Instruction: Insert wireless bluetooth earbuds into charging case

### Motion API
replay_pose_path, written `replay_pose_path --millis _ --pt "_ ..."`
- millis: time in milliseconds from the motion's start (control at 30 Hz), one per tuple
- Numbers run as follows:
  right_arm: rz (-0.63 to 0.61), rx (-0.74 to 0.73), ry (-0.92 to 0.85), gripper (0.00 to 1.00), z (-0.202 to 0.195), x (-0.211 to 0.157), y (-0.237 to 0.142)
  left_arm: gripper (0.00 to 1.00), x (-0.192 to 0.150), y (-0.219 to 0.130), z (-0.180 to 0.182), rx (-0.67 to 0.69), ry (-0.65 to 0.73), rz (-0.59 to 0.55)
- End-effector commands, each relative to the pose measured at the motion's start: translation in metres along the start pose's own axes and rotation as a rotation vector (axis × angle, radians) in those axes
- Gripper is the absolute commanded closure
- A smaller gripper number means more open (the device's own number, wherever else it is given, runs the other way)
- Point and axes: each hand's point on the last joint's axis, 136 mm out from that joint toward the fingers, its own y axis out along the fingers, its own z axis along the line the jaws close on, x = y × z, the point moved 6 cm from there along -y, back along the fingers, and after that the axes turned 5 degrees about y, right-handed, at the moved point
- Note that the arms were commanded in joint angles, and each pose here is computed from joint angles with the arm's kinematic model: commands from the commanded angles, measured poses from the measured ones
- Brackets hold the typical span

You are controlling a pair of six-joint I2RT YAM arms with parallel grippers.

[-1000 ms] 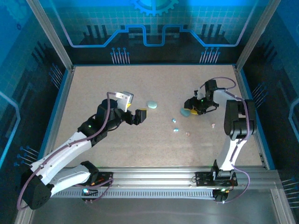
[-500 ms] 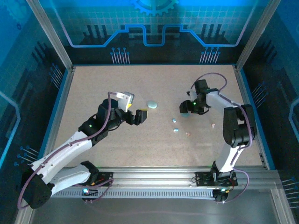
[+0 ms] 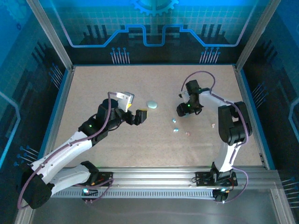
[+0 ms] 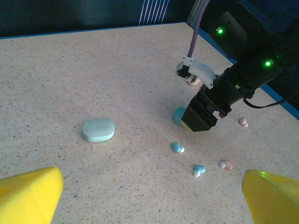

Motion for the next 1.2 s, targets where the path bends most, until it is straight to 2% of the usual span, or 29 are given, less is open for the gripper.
replay_pose_path --millis 0,267,400,500,667,800,933,1033,1167 --pt "0.032 -0.007 -0.036 0.35 0.003 0.002 0.005 0.01 0.016 -0.006 -0.003 -0.018 -0.005 -0.045" --pt "0.076 -0.013 -0.047 0.45 0.004 -0.004 0.018 0.01 0.015 -0.006 -0.003 -0.014 -0.002 -0.042" --pt "0.023 -0.007 -0.064 0.61 0.010 -0.001 0.003 0.01 0.015 -0.006 -0.003 -0.013 -0.013 -0.042" --pt "-0.079 0.036 -0.082 0.69 0.021 0.005 -0.023 0.01 0.015 -0.005 -0.002 -0.010 -0.038 -0.040" --pt "-0.331 0.183 -0.148 0.71 0.055 0.010 -0.098 0.02 0.024 -0.003 -0.003 -0.015 -0.130 -0.042" --pt "-0.587 0.273 -0.363 0.72 0.098 -0.001 -0.160 0.07 0.039 0.005 -0.012 -0.099 -0.232 -0.011" --pt "-0.773 0.294 -0.555 0.73 0.127 -0.019 -0.197 0.11 0.064 0.009 -0.031 -0.255 -0.317 -0.021" --pt "-0.846 0.292 -0.652 0.73 0.140 -0.028 -0.211 0.13 0.077 0.008 -0.044 -0.367 -0.350 -0.041" --pt "-0.881 0.277 -0.696 0.73 0.148 -0.032 -0.219 0.19 0.083 0.007 -0.053 -0.436 -0.351 -0.037"
